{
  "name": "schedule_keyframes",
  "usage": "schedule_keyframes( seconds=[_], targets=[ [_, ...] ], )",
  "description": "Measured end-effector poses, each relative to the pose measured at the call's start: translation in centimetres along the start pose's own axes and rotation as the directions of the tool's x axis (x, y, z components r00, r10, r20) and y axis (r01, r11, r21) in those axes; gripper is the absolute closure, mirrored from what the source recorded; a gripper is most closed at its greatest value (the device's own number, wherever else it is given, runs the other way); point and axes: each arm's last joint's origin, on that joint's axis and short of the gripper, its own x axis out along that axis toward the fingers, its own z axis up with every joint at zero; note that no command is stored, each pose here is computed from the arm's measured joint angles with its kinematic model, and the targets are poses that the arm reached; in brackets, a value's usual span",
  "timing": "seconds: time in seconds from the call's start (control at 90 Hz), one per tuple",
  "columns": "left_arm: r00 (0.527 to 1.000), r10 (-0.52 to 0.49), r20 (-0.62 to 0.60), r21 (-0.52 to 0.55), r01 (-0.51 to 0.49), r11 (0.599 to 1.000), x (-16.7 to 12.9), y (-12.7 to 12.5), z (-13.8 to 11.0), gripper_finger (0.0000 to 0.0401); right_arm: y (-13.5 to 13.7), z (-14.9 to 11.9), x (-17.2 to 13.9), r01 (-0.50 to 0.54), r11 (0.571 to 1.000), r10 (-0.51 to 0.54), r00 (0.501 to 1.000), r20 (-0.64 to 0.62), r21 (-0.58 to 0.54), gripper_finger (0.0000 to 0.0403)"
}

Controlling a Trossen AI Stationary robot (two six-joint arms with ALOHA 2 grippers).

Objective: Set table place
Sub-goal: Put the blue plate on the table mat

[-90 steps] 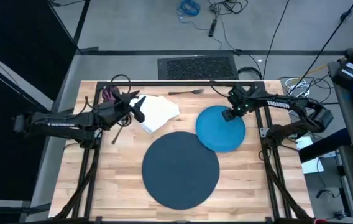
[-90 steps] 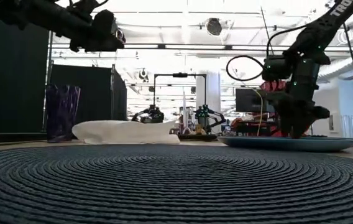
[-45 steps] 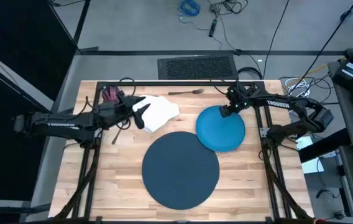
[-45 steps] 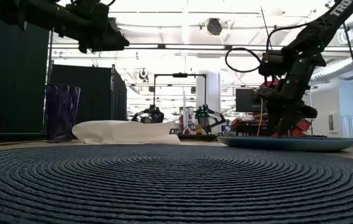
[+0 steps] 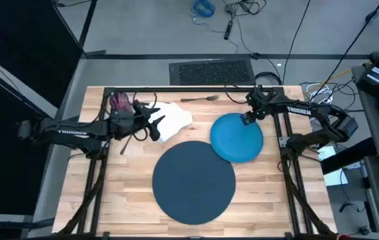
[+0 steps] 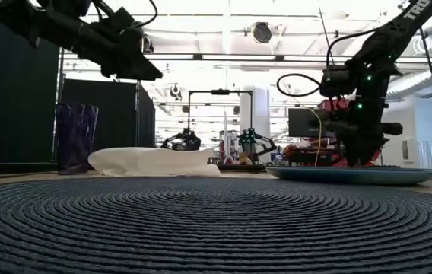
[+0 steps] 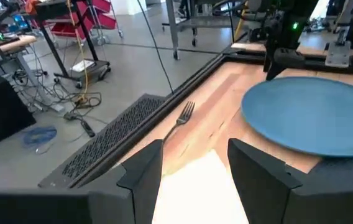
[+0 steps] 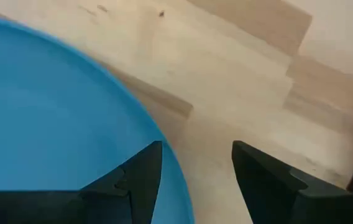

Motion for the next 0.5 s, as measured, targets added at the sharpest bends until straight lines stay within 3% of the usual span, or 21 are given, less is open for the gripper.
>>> schedule_keyframes(
  seconds=[0.5],
  targets=[
    [1.0, -0.001, -0.006, -0.024, 0.001, 1.0, 0.2, -0.1, -0.1, 0.0232, -0.6, -2.5, 1.4, 0.016, 1.0, -0.016, 0.993, -0.117, -0.005, 0.022]
  ],
)
